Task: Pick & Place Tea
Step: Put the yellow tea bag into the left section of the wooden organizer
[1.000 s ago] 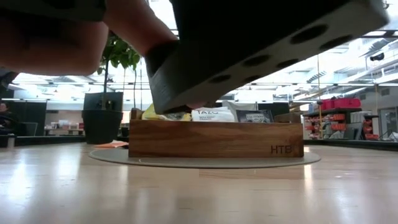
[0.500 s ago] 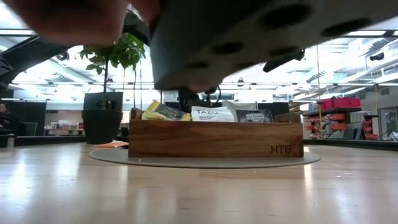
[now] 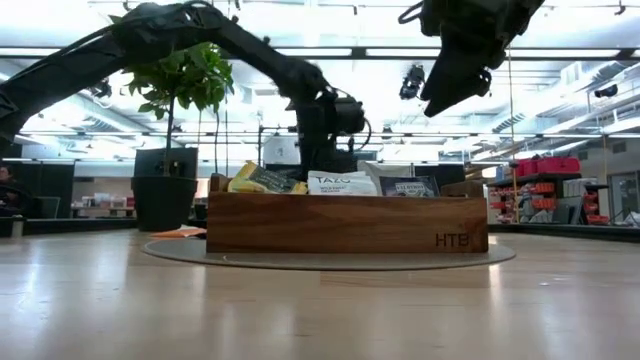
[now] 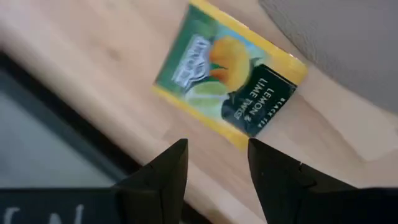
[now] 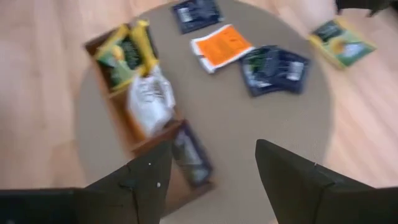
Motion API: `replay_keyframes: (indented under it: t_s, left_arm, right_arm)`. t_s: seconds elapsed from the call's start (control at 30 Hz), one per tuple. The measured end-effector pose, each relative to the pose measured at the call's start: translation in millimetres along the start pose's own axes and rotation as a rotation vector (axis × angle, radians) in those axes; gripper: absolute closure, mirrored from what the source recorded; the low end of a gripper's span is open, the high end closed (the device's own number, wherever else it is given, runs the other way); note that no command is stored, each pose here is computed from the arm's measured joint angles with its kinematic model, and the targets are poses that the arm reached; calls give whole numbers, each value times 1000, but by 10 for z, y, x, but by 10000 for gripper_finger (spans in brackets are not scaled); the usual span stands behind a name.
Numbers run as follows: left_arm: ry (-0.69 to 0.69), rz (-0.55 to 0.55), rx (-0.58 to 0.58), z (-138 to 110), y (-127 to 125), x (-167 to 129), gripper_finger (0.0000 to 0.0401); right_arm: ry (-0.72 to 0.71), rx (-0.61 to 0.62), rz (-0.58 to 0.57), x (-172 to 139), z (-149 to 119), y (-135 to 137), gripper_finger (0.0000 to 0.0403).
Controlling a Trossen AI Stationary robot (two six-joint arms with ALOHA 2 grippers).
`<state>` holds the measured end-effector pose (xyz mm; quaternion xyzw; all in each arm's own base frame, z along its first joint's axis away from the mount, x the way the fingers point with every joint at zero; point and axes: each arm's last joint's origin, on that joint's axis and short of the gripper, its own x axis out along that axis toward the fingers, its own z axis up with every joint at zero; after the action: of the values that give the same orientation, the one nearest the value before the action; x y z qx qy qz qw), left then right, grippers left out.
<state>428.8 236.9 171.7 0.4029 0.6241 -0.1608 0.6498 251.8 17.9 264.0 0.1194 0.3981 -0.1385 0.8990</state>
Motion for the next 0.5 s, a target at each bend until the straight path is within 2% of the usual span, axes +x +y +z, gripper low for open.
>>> replay_keyframes:
  t_s: [0.17, 0.27, 0.4, 0.5]
  left_arm:
    - [46, 128, -345, 90, 162, -385, 245]
    - [20, 146, -528, 73, 213, -644, 256]
    - [-114, 146, -754, 37, 255, -996, 269]
    - [-238, 111, -853, 61, 238, -1205, 279]
  right_arm:
    - [-24, 5, -123, -4, -11, -44, 162]
    - [-17, 11, -166, -6, -29, -64, 162]
    - [21, 33, -224, -17, -85, -93, 162]
    - [78, 59, -269, -41, -164, -118, 162]
